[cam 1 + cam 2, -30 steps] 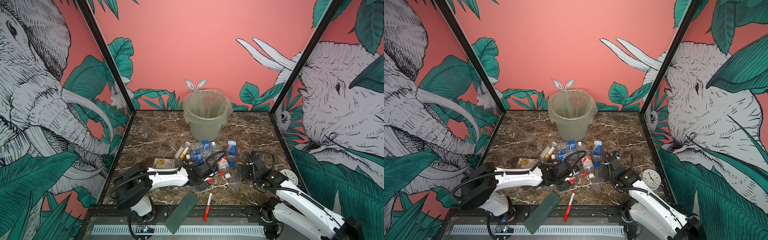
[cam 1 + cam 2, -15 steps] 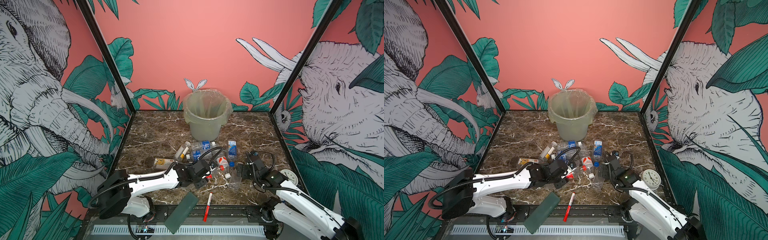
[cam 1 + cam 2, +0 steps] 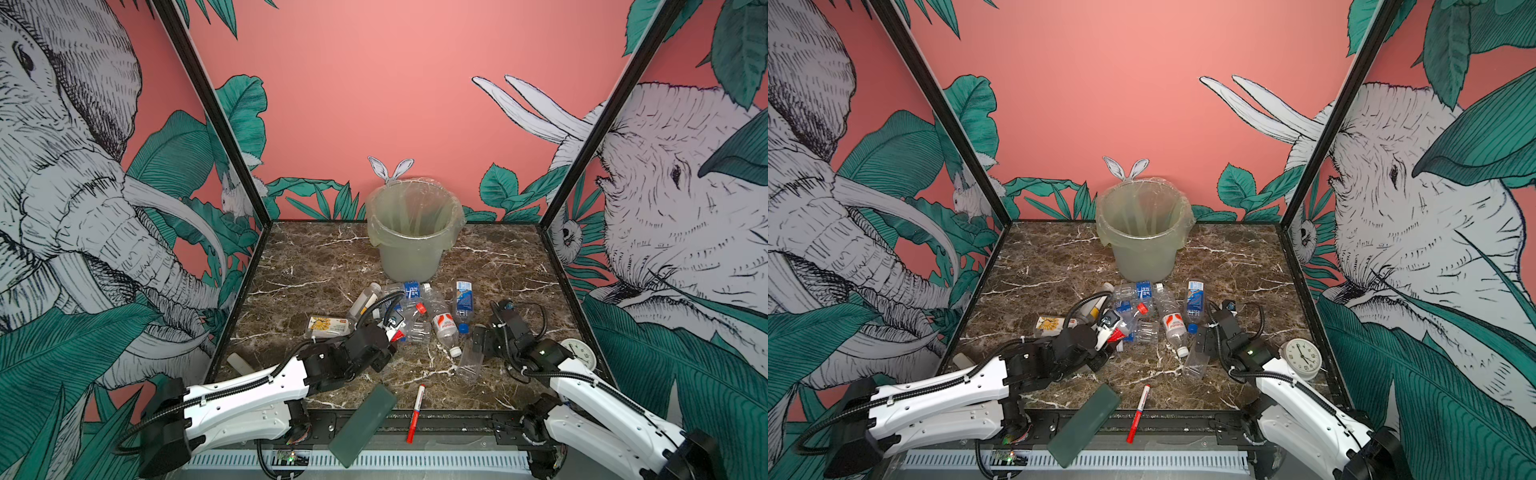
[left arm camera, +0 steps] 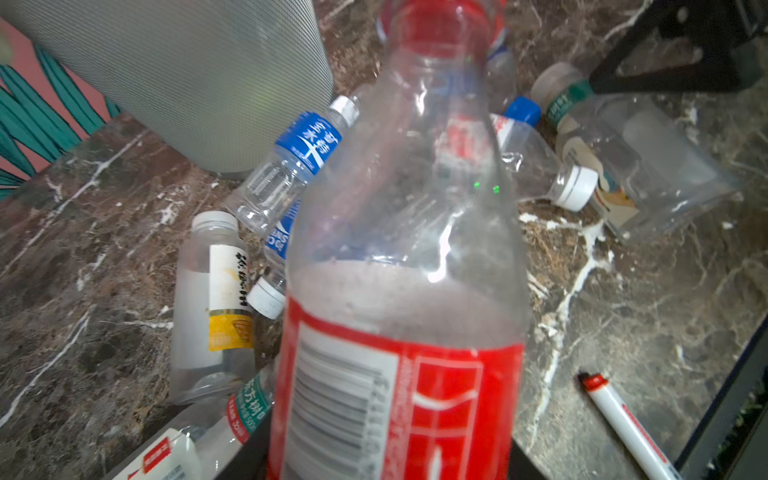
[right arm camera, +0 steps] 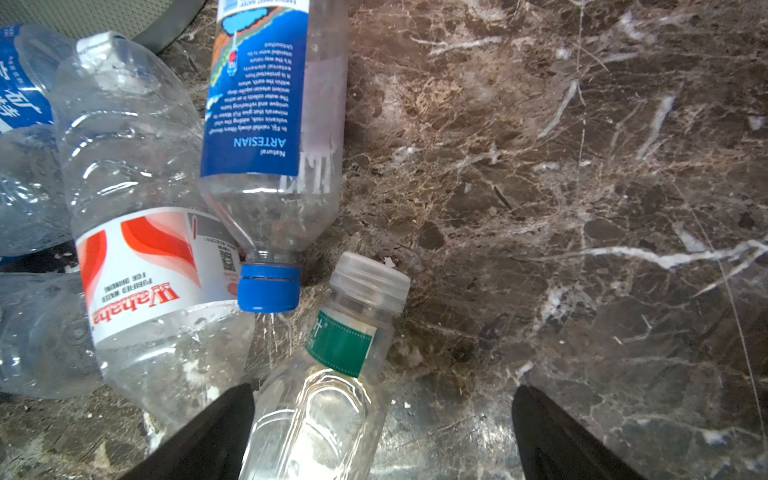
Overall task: Throw the plastic bottles in the bin
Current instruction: 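Lift the red-labelled bottle with the left gripper and drop it into the bin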
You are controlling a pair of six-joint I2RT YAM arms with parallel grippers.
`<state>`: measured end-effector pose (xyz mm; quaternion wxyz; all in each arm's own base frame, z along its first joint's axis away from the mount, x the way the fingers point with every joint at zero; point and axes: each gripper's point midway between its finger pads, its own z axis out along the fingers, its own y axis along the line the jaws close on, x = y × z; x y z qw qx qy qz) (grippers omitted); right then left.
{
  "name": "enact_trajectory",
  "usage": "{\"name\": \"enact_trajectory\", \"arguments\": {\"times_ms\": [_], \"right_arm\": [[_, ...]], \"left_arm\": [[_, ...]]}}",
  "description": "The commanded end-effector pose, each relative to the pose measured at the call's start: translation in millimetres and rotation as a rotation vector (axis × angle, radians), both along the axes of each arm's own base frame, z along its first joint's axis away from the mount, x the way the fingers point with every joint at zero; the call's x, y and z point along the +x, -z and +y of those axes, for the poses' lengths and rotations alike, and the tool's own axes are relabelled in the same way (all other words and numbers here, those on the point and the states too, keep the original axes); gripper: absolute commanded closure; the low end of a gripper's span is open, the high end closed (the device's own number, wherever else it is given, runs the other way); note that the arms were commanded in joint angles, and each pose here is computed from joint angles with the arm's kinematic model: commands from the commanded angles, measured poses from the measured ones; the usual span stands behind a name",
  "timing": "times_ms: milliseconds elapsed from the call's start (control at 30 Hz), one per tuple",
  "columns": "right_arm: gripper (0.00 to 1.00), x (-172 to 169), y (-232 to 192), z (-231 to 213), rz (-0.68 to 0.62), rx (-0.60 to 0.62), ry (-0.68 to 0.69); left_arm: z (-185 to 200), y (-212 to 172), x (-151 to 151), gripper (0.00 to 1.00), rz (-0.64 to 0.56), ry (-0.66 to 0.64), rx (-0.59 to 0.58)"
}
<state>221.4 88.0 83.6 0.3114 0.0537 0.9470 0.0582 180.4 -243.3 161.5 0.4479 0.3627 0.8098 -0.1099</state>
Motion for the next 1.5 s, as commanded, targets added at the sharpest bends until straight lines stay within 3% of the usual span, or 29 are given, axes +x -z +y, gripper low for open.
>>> {"name": "enact_trajectory", "arguments": {"times_ms": [0,367,600,767,900,967,1067,1167,1467], "right_arm": [[0.01,14.2,-14.8,4.7,-0.06,0.009,-0.004],[0.01,31.6,-25.1,1.8,-0.163,-0.072,-0.044],[0.01,38.8,-31.6,6.1,-0.184,-0.088,-0.07],[0.0,42.5,-31.0,7.8,-0.182,-0.087,-0.071],[0.01,44.2,-32.6,8.0,-0.182,-0.087,-0.068],[0.01,44.1,-32.6,6.4,-0.18,-0.087,-0.063],[0.01,40.5,-30.8,2.9,-0.17,-0.086,-0.052],[0.0,35.1,-27.6,-1.6,-0.164,-0.088,-0.045],[0.01,34.1,-25.9,-1.4,-0.159,-0.076,-0.055]], "left_arm": [[20.6,-17.1,10.2,0.48,-0.065,-0.116,-0.062],[43.7,-71.5,17.5,0.48,-0.147,-0.191,-0.209],[30.9,-147.1,51.6,0.47,-0.248,-0.184,-0.273],[-1.4,-230.9,119.7,0.42,-0.321,-0.158,-0.344],[-28.2,-293.7,205.3,0.38,-0.365,-0.145,-0.38],[-34.7,-318.1,245.6,0.29,-0.357,-0.146,-0.434],[-38.5,-321.6,284.0,0.01,-0.322,-0.164,-0.457],[-39.0,-316.6,281.0,0.0,-0.316,-0.141,-0.47],[5.1,-317.1,211.2,0.0,-0.393,-0.151,-0.498]]}}
